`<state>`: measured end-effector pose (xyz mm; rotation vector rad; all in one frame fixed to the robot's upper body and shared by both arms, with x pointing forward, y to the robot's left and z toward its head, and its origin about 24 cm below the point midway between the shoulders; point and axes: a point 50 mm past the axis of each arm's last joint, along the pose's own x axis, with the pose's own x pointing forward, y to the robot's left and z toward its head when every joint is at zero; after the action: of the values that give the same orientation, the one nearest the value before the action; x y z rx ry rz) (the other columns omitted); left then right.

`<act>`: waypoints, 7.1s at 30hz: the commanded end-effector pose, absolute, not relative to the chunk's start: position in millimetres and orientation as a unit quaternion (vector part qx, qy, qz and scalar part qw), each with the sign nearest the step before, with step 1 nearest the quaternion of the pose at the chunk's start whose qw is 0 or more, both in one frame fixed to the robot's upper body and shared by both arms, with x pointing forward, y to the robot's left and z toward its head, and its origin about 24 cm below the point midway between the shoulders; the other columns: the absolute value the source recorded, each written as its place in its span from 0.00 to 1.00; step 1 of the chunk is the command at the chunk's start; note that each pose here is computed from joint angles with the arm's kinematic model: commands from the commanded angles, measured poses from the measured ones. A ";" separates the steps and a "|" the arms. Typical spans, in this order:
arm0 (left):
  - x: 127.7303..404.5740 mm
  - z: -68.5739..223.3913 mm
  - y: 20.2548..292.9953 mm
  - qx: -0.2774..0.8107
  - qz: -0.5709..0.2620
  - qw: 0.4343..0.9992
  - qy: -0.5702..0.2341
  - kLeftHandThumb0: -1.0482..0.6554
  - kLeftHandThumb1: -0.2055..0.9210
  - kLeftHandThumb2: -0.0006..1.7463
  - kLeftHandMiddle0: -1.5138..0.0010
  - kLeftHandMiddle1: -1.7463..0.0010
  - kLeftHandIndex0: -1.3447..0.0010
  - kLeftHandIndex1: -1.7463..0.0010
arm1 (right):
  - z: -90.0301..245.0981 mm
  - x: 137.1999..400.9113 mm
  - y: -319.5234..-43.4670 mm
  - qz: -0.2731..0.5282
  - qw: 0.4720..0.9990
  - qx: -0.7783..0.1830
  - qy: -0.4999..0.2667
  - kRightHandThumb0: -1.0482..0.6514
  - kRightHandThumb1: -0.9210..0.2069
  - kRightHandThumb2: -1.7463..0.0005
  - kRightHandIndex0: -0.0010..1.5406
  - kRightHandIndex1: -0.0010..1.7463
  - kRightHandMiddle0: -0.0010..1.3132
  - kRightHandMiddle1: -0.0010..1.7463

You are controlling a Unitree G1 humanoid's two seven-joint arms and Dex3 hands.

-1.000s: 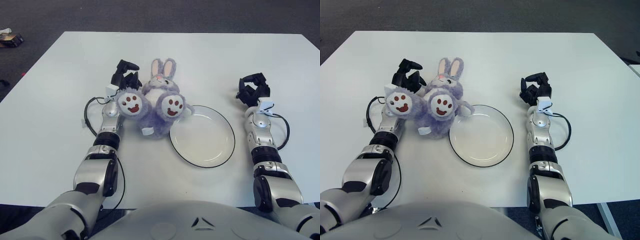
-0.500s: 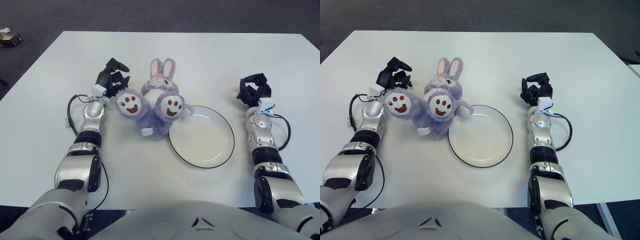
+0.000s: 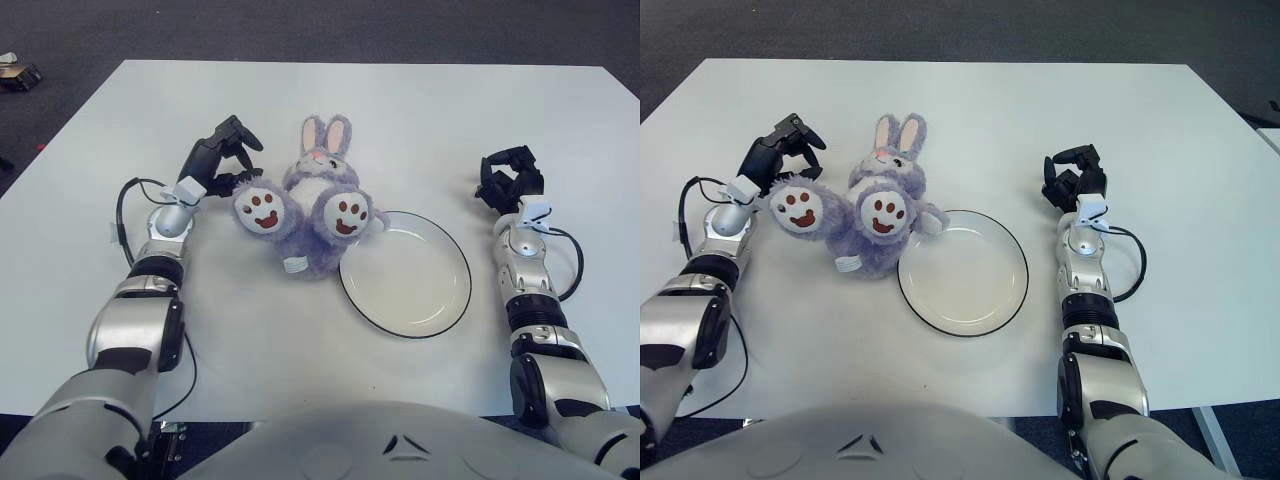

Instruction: Put the doll into the plate.

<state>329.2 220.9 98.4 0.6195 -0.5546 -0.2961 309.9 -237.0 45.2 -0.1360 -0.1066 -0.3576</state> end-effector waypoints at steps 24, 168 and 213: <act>339.0 119.1 189.4 0.447 -0.225 0.797 -0.338 0.30 0.98 0.00 0.83 1.00 0.77 0.93 | -1.8 285.4 -231.1 -0.173 0.981 -0.071 0.051 0.40 0.14 0.62 0.56 1.00 0.29 0.95; 343.0 129.0 110.1 0.649 -0.586 0.239 -0.422 0.46 1.00 0.03 0.55 0.95 0.57 0.96 | 9.4 280.4 -227.0 -0.204 0.978 -0.013 0.031 0.40 0.13 0.63 0.55 1.00 0.27 0.96; 334.5 109.7 104.8 0.605 -0.651 0.412 -0.203 0.38 0.75 0.41 0.52 0.04 0.58 0.15 | 13.0 277.9 -227.4 -0.203 0.979 0.011 0.024 0.40 0.18 0.55 0.53 1.00 0.25 1.00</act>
<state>344.2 84.0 142.4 1.5669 -0.6951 -1.5390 299.0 -229.7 52.1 -0.0101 -0.1120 -0.3892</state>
